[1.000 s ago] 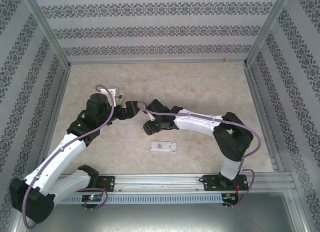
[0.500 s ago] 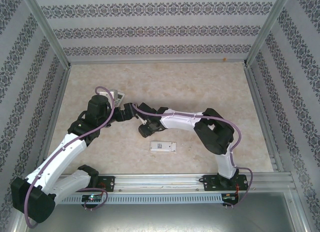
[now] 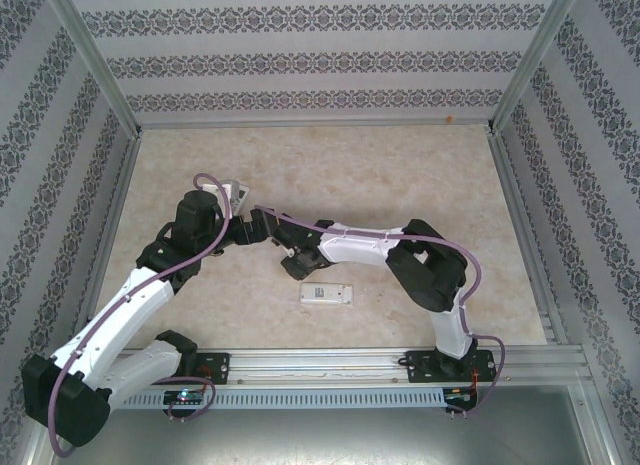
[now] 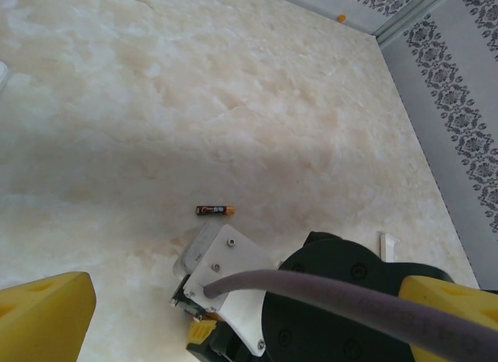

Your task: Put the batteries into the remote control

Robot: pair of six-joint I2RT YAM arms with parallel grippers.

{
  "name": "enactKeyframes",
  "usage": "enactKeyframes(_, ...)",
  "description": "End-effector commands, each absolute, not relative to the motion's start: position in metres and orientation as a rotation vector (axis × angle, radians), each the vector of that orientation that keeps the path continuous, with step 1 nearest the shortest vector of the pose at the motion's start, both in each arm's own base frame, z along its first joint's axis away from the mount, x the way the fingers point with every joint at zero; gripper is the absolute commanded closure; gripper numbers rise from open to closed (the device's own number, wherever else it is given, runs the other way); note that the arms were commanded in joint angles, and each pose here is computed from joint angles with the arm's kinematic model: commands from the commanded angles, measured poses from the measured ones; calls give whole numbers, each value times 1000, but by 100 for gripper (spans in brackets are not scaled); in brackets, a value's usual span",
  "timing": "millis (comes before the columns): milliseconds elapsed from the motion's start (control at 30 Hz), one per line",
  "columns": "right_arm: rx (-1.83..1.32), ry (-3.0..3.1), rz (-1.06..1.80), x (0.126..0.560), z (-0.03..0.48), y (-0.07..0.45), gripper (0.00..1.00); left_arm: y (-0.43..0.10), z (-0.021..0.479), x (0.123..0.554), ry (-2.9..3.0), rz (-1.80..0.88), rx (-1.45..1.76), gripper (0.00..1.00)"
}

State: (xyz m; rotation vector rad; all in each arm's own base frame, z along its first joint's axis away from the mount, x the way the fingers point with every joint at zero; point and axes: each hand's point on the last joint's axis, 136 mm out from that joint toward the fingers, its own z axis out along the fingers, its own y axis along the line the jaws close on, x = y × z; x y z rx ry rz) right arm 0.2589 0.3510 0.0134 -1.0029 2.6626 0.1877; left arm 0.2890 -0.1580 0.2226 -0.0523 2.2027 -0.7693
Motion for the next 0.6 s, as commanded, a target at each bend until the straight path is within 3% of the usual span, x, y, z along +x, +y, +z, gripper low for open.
enactKeyframes(0, -1038, 2730, 113, 245, -6, 336, 80, -156, 236, 291, 2162, -765, -77, 0)
enactKeyframes(167, -888, 2687, 310, 245, 32, 340, 88, -155, 239, 290, 2153, -762, -62, 0)
enactKeyframes(367, -528, 2611, 571, 246, 93, 317, 89, -205, 285, 266, 1918, -1083, 307, 0)
enactKeyframes(467, -286, 2619, 606, 239, 104, 288, 89, -226, 302, 249, 1821, -1243, 468, 0)
enactKeyframes(567, -67, 2665, 595, 218, 94, 257, 90, -232, 288, 250, 1890, -1262, 481, 0)
